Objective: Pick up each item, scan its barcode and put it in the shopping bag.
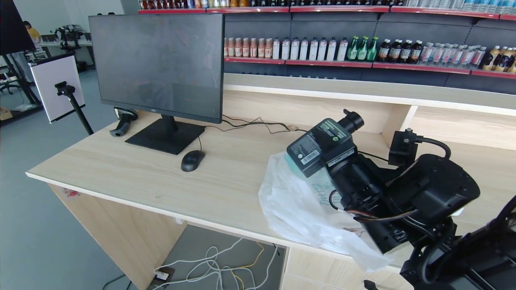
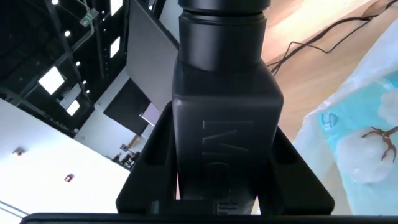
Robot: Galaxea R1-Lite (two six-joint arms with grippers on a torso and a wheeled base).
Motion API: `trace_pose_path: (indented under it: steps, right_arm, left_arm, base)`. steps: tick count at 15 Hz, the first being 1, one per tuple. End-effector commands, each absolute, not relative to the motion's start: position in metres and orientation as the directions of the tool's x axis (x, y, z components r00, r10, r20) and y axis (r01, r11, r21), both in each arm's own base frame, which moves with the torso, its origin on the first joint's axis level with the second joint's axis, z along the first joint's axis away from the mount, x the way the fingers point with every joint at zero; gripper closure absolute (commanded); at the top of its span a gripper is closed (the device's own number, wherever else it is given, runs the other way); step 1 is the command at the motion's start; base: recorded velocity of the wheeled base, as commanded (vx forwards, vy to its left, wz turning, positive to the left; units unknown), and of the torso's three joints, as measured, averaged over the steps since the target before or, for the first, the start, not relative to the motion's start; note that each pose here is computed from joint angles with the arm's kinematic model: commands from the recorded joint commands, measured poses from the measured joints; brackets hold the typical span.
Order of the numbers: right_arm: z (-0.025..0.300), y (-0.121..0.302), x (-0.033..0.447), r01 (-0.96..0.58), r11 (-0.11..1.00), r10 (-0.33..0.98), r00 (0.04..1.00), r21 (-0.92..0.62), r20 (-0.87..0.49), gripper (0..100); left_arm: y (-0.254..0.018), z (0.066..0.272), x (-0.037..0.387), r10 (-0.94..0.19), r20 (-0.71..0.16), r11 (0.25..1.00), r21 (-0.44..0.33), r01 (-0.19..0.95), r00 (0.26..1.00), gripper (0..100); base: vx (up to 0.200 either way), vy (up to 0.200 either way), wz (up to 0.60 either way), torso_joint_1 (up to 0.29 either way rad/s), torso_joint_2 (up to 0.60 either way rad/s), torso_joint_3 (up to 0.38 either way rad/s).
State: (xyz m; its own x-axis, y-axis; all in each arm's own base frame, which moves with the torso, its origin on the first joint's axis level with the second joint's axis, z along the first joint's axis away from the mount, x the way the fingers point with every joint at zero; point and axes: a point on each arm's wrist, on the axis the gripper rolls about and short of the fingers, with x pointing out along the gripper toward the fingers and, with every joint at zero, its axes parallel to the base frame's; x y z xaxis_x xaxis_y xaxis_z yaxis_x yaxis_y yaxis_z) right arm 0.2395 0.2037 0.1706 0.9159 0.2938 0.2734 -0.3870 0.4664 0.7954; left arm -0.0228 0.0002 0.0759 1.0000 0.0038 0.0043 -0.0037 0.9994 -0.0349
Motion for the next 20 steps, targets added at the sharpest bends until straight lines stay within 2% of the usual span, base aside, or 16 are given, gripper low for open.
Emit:
trace_pose_path:
  steps: [1,6,11,20]
  right_arm:
    - [0.154,0.205,0.244,-0.337,0.482,0.283,0.934,0.809,0.22,100]
    - [0.138,0.203,0.255,-0.28,0.508,0.244,0.954,0.815,0.176,100]
    - [0.146,0.185,0.258,-0.237,0.497,0.148,0.971,0.835,0.188,100]
    - [0.119,0.186,0.259,-0.167,0.575,0.148,0.984,0.801,0.099,100]
  left_arm:
    - [0.0,0.076,-0.023,0.005,0.005,0.999,-0.035,-0.004,1.0,0]
    - [0.0,0.076,-0.023,0.005,0.005,0.999,-0.037,-0.004,1.0,0]
    - [0.0,0.076,-0.023,0.005,0.005,0.999,-0.035,-0.004,1.0,0]
    - [0.0,0.076,-0.023,0.005,0.005,0.999,-0.037,-0.004,1.0,0]
  base:
    - [0.0,0.0,0.0,0.0,0.0,0.0]
    - [0.0,0.0,0.0,0.0,0.0,0.0]
    - [0.0,0.0,0.0,0.0,0.0,0.0]
    - [0.0,0.0,0.0,0.0,0.0,0.0]
